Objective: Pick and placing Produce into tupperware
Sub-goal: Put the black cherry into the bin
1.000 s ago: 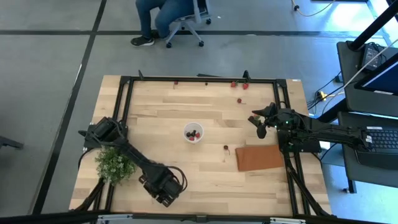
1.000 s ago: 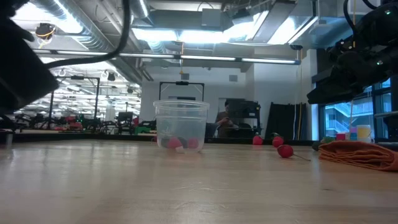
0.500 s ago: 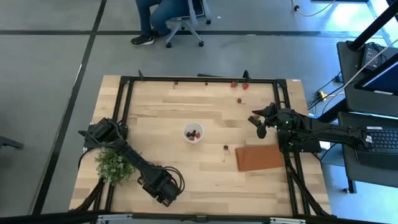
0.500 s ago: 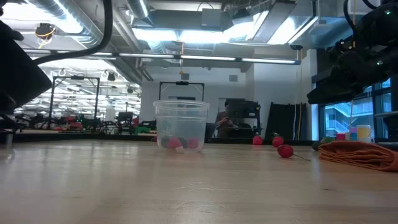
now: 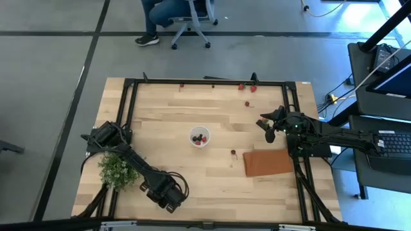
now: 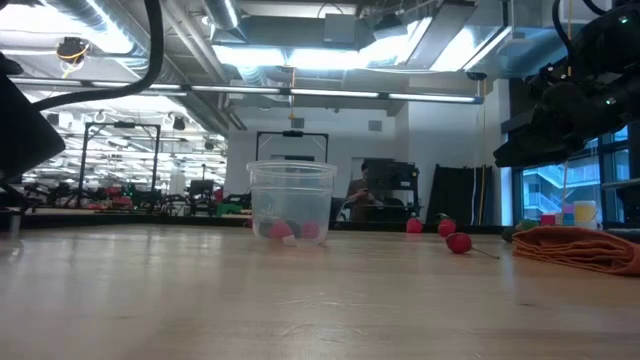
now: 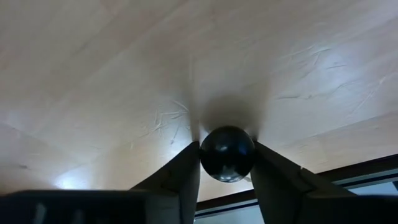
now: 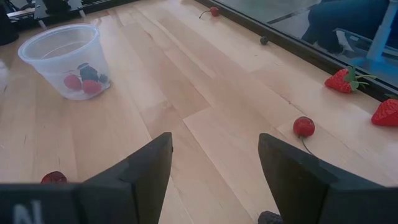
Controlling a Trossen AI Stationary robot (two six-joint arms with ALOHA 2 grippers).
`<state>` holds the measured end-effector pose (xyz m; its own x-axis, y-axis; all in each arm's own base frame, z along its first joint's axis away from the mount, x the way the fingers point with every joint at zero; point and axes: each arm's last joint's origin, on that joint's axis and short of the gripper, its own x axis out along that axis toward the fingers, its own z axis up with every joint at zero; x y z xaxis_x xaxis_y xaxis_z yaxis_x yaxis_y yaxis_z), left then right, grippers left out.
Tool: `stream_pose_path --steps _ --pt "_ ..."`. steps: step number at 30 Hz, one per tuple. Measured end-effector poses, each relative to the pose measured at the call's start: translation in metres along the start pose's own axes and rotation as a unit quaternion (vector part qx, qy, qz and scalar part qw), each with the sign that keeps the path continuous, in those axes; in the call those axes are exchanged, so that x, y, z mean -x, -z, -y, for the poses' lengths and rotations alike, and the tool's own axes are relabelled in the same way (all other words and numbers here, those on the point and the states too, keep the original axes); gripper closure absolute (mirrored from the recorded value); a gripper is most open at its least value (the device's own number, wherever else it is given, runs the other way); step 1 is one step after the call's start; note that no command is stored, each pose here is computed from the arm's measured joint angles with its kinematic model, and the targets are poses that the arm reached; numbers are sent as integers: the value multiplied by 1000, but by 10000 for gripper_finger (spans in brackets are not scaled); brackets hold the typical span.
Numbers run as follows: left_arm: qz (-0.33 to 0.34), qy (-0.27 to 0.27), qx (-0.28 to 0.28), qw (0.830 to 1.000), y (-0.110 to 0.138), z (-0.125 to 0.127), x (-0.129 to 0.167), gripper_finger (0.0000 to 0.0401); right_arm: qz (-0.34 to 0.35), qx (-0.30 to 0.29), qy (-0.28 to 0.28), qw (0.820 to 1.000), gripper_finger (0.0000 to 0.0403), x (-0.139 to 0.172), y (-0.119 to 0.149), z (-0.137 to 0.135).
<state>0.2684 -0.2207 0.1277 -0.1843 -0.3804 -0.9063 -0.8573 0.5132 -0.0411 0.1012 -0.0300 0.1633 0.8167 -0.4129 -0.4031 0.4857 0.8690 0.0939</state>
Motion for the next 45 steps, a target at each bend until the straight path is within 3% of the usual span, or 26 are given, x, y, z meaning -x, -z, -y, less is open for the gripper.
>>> stream_pose_path --steps 19,23,31,38,45 --pt "8 4 -4 1000 -1 2 2 287 0 0 0 1000 163 0 0 0" --pt "49 33 -31 998 -9 13 13 287 0 0 0 1000 163 0 0 0" --pt "163 80 -71 981 -49 31 50 288 0 -3 0 1000 163 0 0 0" --pt "273 94 -112 951 -104 38 99 292 0 -4 0 1000 163 0 0 0" --pt "338 55 -146 928 -146 31 166 288 0 -4 0 1000 163 0 0 0"
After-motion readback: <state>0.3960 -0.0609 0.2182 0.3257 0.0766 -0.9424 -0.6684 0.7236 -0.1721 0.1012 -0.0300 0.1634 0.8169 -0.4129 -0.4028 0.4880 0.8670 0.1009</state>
